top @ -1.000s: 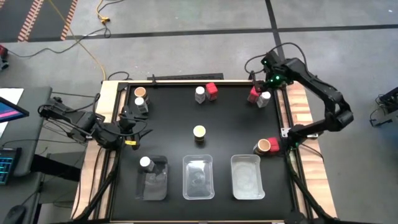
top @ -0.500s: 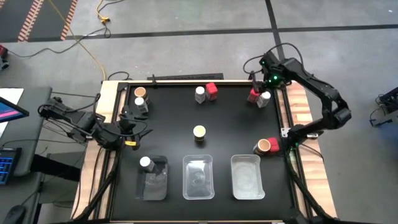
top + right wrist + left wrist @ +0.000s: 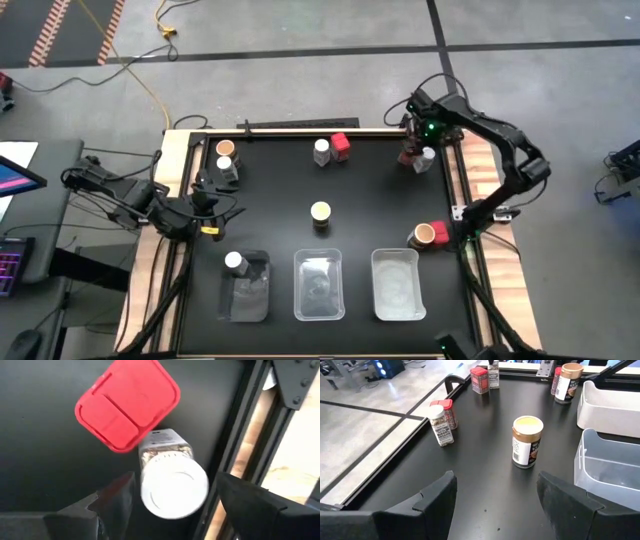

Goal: Sort spices by type
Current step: Put the right white seasoning bottle into the black bin

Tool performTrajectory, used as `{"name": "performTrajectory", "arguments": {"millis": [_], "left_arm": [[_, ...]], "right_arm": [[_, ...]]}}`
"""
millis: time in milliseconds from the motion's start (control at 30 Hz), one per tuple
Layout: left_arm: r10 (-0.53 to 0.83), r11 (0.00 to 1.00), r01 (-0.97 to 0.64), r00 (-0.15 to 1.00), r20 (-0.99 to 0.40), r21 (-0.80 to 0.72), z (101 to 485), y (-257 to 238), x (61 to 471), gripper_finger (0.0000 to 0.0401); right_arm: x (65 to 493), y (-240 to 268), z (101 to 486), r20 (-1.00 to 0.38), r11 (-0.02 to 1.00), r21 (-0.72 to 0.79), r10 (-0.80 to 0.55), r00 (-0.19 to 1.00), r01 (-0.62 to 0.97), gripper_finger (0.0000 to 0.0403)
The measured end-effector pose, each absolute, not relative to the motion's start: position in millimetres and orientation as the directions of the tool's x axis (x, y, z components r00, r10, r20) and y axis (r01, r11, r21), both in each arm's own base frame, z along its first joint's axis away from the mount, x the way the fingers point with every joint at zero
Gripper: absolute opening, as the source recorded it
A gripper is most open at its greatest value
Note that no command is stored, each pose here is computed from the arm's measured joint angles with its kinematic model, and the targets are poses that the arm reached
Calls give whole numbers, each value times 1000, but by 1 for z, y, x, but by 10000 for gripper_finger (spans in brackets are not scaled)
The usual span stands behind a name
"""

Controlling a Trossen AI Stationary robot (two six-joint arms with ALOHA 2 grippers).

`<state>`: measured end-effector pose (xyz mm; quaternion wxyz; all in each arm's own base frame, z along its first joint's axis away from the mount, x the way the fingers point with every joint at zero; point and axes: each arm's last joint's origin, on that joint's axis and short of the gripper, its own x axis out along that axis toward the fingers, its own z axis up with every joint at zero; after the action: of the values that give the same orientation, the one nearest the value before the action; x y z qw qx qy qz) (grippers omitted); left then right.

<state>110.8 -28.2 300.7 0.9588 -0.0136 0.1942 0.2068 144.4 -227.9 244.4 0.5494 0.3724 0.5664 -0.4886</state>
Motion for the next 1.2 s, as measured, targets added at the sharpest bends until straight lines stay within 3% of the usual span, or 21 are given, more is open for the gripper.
{"name": "performTrajectory", "arguments": {"millis": [500,733,1000,1200], "left_arm": [[391,914,-402,839,-378,54,301,-28,111,263],[391,914,-402,839,-378,54,301,-28,111,263],[391,914,-403,840,-377,51,301,-28,111,263],[391,905,-426,840,-376,-12,301,-28,111,263]], "right_arm": [[153,-241,207,-978,288,-194,15,-207,938,306],[154,-243,202,-975,290,-198,36,-218,936,235],[156,-230,219,-980,313,-189,2,-200,931,220],[153,-199,255,-983,355,-180,-35,-180,917,220]]}}
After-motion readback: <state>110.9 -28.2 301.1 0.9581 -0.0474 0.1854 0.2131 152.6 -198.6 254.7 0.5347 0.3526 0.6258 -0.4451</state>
